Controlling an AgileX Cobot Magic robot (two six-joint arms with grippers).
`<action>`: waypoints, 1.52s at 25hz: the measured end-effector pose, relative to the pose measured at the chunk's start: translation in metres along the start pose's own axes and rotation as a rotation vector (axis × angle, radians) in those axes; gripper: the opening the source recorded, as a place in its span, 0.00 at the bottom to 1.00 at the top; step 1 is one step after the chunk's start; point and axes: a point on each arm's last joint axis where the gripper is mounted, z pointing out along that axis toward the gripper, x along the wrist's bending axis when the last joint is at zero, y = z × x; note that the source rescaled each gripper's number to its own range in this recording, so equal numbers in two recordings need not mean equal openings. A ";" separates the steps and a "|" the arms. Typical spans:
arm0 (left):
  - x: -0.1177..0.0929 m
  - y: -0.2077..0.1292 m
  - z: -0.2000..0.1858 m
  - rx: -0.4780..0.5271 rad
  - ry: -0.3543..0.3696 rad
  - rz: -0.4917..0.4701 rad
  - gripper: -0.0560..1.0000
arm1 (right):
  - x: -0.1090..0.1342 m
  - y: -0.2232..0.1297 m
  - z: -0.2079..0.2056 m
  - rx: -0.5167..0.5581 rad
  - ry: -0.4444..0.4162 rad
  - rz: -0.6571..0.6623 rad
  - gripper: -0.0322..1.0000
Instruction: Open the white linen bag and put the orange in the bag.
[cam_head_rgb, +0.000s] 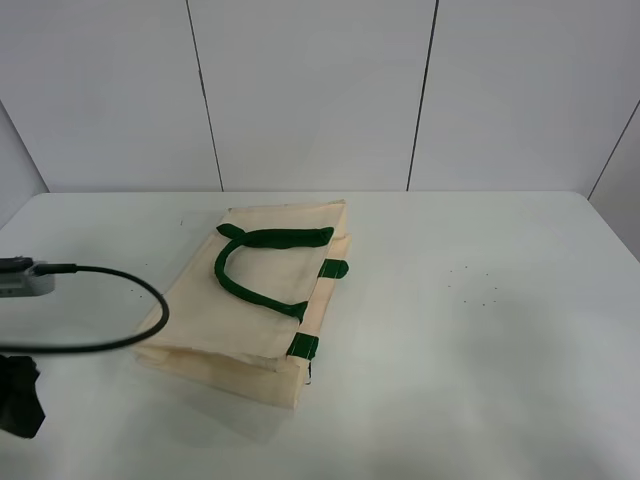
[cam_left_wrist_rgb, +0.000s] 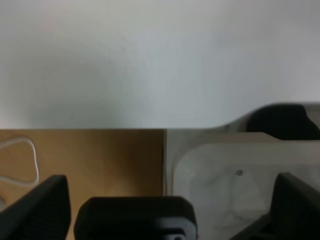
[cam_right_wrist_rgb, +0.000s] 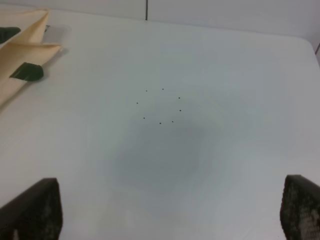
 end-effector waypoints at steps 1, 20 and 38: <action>0.000 -0.010 -0.003 -0.038 -0.002 0.014 1.00 | 0.000 0.000 0.000 0.000 0.000 0.000 1.00; 0.005 -0.096 -0.036 -0.635 -0.004 0.092 1.00 | 0.000 0.000 0.000 0.000 0.000 0.000 1.00; 0.007 -0.100 -0.038 -0.663 0.019 0.043 1.00 | 0.000 0.000 0.000 0.000 -0.001 0.000 1.00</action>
